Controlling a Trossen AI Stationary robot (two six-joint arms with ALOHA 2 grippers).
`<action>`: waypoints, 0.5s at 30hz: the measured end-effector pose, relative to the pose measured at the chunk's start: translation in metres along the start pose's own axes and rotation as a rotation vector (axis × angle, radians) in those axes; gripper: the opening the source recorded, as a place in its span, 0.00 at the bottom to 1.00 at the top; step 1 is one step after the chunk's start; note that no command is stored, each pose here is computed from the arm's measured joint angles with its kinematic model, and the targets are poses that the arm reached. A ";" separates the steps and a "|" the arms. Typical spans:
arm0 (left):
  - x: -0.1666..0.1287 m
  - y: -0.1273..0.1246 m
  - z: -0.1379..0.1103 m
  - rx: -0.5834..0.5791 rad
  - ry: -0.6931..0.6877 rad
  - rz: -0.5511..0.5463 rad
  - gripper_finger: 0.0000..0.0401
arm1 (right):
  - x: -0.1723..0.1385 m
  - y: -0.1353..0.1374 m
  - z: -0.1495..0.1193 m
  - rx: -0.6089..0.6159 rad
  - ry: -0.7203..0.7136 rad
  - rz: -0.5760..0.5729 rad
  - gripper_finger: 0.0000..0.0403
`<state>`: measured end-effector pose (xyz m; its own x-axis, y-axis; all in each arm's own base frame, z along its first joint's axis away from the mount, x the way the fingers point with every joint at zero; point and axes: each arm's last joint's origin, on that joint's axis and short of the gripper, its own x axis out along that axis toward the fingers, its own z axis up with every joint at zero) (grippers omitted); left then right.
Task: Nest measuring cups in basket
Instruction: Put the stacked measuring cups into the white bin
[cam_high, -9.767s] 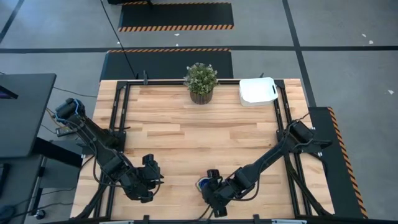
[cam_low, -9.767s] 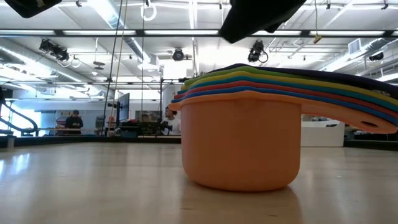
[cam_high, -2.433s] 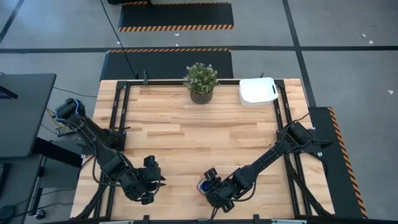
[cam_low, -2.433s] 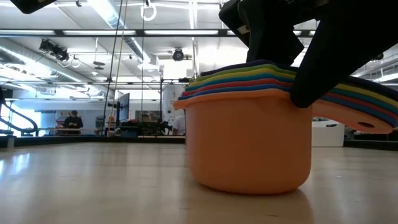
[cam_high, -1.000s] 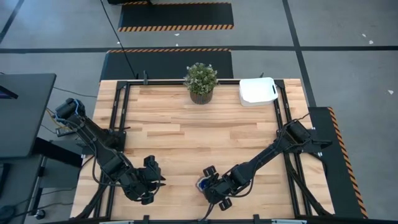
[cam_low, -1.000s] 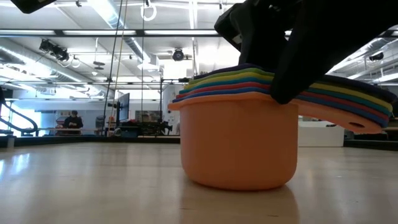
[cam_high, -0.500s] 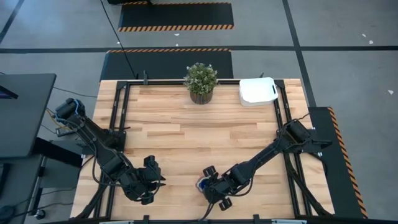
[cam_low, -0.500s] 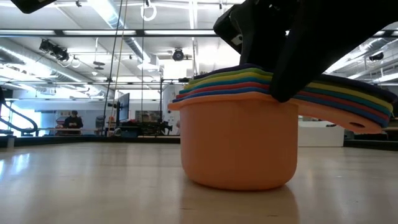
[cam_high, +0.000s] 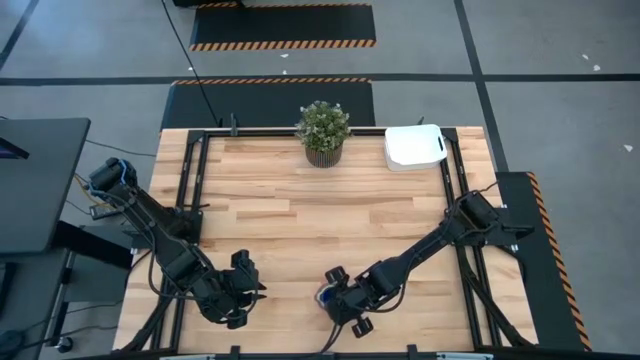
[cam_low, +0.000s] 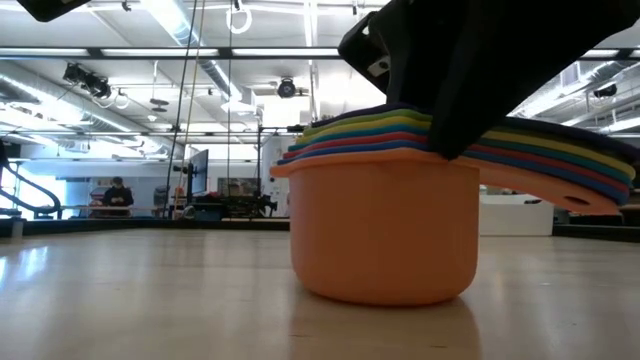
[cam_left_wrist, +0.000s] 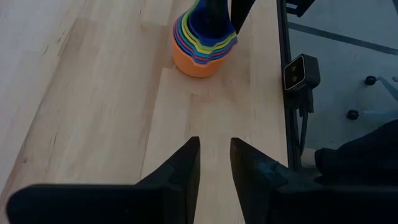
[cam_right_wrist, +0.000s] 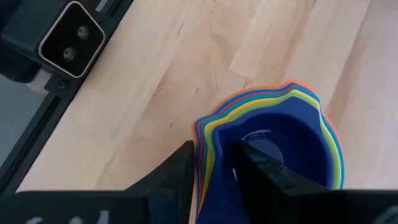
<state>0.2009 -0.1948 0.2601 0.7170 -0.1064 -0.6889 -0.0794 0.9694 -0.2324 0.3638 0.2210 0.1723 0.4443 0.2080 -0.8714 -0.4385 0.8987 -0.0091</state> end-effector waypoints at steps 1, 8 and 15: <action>0.000 0.000 0.000 0.000 0.000 0.000 0.24 | 0.000 0.000 0.000 0.000 0.001 0.012 0.30; 0.000 0.000 0.000 0.000 0.000 0.000 0.24 | 0.000 0.000 0.000 -0.003 0.003 0.056 0.34; 0.000 0.000 0.000 0.000 0.000 0.000 0.24 | 0.000 0.000 0.000 -0.025 0.004 0.058 0.38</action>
<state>0.2010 -0.1947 0.2601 0.7170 -0.1062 -0.6889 -0.0795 0.9694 -0.2322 0.3638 0.2209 0.1723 0.4145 0.2575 -0.8729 -0.4828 0.8753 0.0289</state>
